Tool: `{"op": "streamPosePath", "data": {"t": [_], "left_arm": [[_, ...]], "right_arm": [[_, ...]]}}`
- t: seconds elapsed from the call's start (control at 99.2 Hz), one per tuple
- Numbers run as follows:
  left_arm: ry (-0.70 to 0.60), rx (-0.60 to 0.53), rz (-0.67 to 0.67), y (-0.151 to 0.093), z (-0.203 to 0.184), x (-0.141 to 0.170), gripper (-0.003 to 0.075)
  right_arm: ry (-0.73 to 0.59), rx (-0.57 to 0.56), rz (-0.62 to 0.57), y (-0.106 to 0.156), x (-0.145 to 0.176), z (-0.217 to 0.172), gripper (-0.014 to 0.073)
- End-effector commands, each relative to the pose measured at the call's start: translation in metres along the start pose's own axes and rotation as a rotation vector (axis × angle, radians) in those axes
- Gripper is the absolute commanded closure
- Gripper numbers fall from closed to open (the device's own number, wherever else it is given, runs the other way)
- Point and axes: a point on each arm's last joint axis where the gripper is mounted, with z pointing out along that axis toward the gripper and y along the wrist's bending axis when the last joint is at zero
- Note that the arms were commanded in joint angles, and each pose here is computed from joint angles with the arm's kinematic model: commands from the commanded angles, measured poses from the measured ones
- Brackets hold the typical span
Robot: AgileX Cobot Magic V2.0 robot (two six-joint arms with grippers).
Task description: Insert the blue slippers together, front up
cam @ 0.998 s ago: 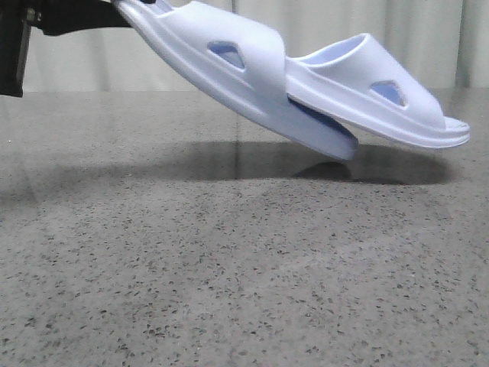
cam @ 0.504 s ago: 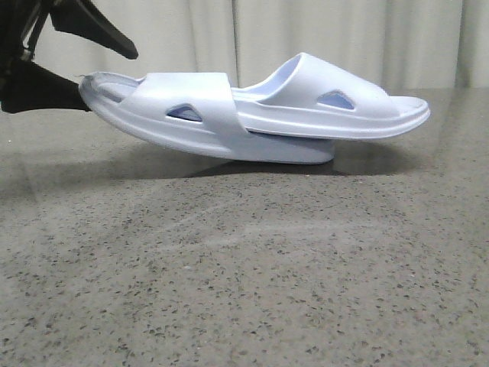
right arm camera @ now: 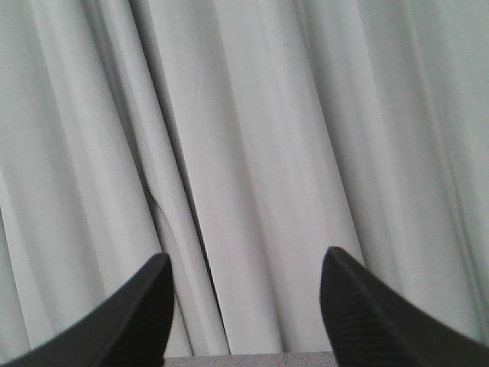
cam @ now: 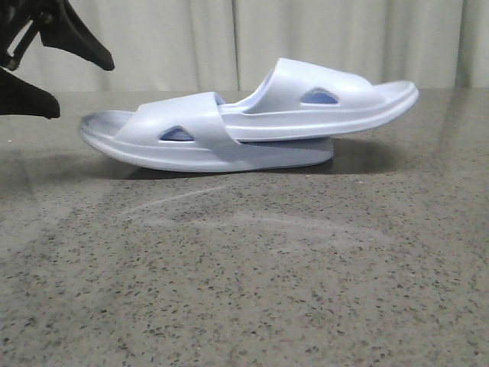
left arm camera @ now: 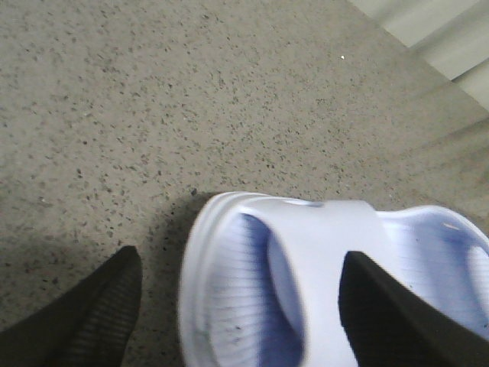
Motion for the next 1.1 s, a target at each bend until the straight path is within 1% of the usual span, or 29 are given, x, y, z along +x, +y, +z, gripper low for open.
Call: {"op": "streamPosePath", "data": {"t": [0.0,0.141,0.222,0.373,0.484,0.575,0.716,0.857,0.978,1.089], "left_arm": [[-0.091,-0.002,0.02,-0.005,-0.014,-0.016,0.0239],[-0.179,-0.026,0.07,-0.004,-0.035,-0.028,0.0239],[-0.246,-0.027,0.145,-0.011,-0.055,-0.033,0.0239],[-0.334,-0.004,0.274,-0.027,-0.089,-0.034,0.0239],[-0.405,0.02,0.342,-0.037,-0.115,-0.032,0.0239],[-0.479,0.021,0.375,-0.04,-0.136,-0.027,0.0239],[-0.569,-0.004,0.398,-0.032,-0.158,-0.01,0.0241],[-0.632,-0.039,0.407,-0.013,-0.172,0.017,0.0244],[-0.651,-0.05,0.402,0.001,-0.176,0.039,0.0244],[-0.638,-0.055,0.401,0.013,-0.175,0.055,0.0244]], "right_arm": [[-0.056,0.033,-0.025,-0.002,-0.011,0.0,0.0225],[-0.067,0.06,-0.03,-0.005,-0.008,0.0,0.0225],[-0.068,0.09,-0.058,-0.009,-0.002,-0.001,0.0225],[-0.061,0.143,-0.093,-0.015,0.011,-0.002,0.0225],[-0.024,0.141,-0.117,-0.016,0.023,-0.003,0.0225],[0.018,0.126,-0.171,-0.016,0.032,-0.004,0.0225],[0.069,0.118,-0.191,-0.018,0.048,-0.007,0.0225],[0.119,0.113,-0.217,-0.02,0.064,-0.012,0.0225],[0.166,0.081,-0.227,-0.02,0.077,-0.02,0.0225],[0.207,0.045,-0.224,-0.019,0.086,-0.026,0.0225]]}}
